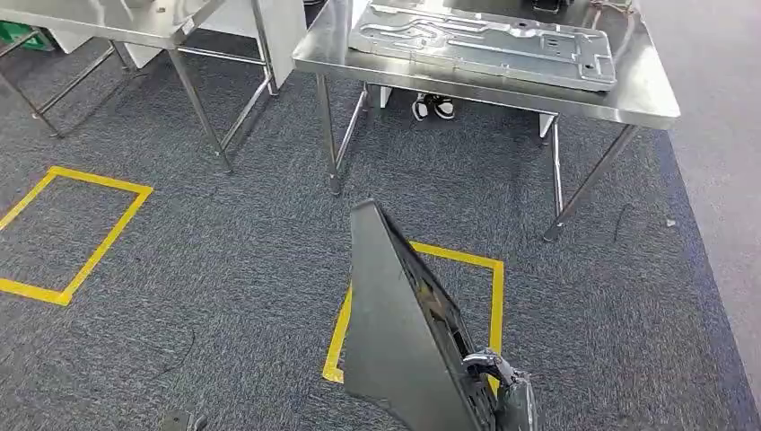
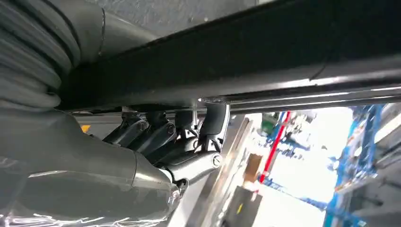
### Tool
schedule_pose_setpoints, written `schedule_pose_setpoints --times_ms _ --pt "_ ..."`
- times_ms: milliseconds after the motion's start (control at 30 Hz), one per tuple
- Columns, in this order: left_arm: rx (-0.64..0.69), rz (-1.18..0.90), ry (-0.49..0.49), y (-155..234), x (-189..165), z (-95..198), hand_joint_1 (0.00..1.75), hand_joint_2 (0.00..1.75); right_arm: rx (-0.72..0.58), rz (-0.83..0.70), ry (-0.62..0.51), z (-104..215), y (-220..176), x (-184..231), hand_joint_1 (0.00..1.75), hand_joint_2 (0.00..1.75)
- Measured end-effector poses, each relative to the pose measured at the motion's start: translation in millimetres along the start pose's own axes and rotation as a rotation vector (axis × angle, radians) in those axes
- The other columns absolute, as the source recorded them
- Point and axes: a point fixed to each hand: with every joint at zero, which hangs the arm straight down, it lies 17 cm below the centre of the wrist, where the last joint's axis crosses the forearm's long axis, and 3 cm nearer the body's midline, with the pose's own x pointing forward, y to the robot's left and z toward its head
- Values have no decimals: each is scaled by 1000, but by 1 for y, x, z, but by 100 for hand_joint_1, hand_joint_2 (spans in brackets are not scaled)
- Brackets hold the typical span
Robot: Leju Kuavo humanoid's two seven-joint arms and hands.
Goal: Take the parts from the cabinet and place them on the table.
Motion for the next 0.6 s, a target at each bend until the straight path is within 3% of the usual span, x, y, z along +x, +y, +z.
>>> schedule_pose_setpoints --times_ms 200,600 --pt "-11 -21 1 -1 0 0 0 175 -55 145 72 -2 -14 -14 175 175" --pt "-8 -46 4 7 -2 -1 0 175 -121 240 67 -16 -29 -12 175 175"
